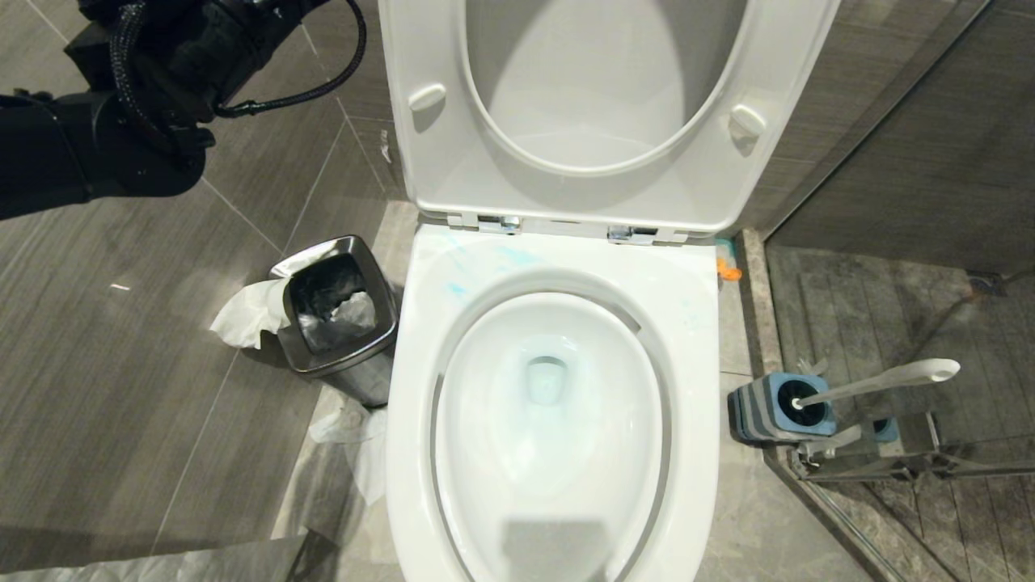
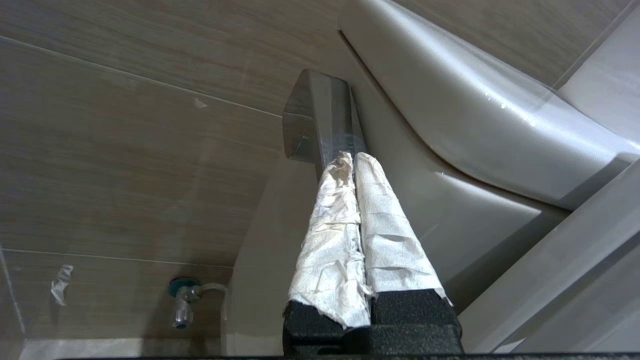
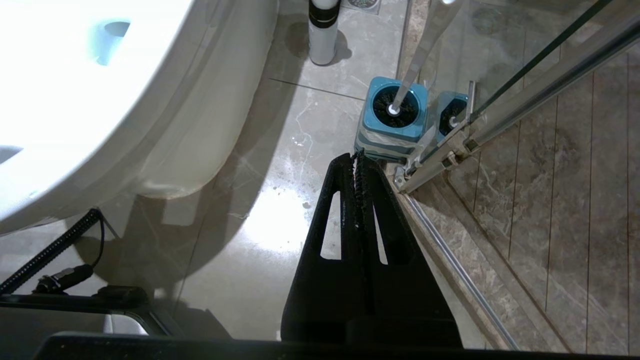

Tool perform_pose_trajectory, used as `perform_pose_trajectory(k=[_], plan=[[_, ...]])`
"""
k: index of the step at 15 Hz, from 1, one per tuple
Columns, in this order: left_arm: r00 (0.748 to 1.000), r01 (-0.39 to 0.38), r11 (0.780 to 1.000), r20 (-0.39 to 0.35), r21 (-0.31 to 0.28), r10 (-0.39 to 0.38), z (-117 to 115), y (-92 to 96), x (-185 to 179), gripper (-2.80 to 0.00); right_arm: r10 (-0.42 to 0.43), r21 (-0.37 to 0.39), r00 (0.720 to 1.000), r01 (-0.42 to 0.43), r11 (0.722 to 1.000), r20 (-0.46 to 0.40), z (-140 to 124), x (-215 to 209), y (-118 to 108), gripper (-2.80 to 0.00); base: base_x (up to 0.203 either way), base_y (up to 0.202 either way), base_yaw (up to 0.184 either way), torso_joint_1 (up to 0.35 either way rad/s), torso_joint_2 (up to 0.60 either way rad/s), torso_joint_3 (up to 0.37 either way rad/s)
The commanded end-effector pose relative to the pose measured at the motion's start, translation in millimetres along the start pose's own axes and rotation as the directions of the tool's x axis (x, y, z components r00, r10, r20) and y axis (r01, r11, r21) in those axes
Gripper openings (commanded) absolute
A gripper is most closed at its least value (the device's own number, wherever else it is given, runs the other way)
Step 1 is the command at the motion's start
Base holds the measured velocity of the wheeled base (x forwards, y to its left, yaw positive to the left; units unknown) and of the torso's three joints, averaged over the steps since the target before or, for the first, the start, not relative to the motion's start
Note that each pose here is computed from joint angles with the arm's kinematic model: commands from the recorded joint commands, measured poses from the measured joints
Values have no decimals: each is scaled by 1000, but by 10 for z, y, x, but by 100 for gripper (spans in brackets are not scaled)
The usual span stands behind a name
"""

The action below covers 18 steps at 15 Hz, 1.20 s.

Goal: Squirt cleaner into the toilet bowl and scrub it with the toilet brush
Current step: Flush the toilet

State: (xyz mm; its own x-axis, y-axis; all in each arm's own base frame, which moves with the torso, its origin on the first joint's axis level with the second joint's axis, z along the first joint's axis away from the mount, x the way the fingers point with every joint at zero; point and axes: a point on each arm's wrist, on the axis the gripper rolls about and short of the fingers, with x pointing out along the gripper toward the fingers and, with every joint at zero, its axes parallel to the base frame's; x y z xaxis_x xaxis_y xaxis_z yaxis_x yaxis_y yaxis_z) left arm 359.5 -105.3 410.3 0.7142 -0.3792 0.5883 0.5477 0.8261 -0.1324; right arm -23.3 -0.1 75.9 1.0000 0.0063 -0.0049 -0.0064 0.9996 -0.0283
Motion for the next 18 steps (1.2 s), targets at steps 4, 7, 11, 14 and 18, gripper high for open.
perform_pose_trajectory(k=[4,7,11,14,18], plan=[[997,-17,1000,-81,-1,16,-281,84,41,-280,1,-1,1000,-1,1000,-1,0,1,0,-280,0,0,0,0,0,0],[992,-12,1000,-127,-10,11,-425,52,63,-280,0,-1,1000,0,1000,-1,0,1,0,-280,0,0,0,0,0,0],[991,-6,1000,-132,-14,4,-485,32,77,-280,1,-1,1000,-1,1000,-1,0,1,0,-280,0,0,0,0,0,0],[992,-8,1000,-124,-8,7,-448,47,71,-280,1,-1,1000,-1,1000,-1,0,1,0,-280,0,0,0,0,0,0],[994,-15,1000,-110,1,15,-369,74,55,-280,0,-1,1000,0,1000,-1,0,1,0,-280,0,0,0,0,0,0]])
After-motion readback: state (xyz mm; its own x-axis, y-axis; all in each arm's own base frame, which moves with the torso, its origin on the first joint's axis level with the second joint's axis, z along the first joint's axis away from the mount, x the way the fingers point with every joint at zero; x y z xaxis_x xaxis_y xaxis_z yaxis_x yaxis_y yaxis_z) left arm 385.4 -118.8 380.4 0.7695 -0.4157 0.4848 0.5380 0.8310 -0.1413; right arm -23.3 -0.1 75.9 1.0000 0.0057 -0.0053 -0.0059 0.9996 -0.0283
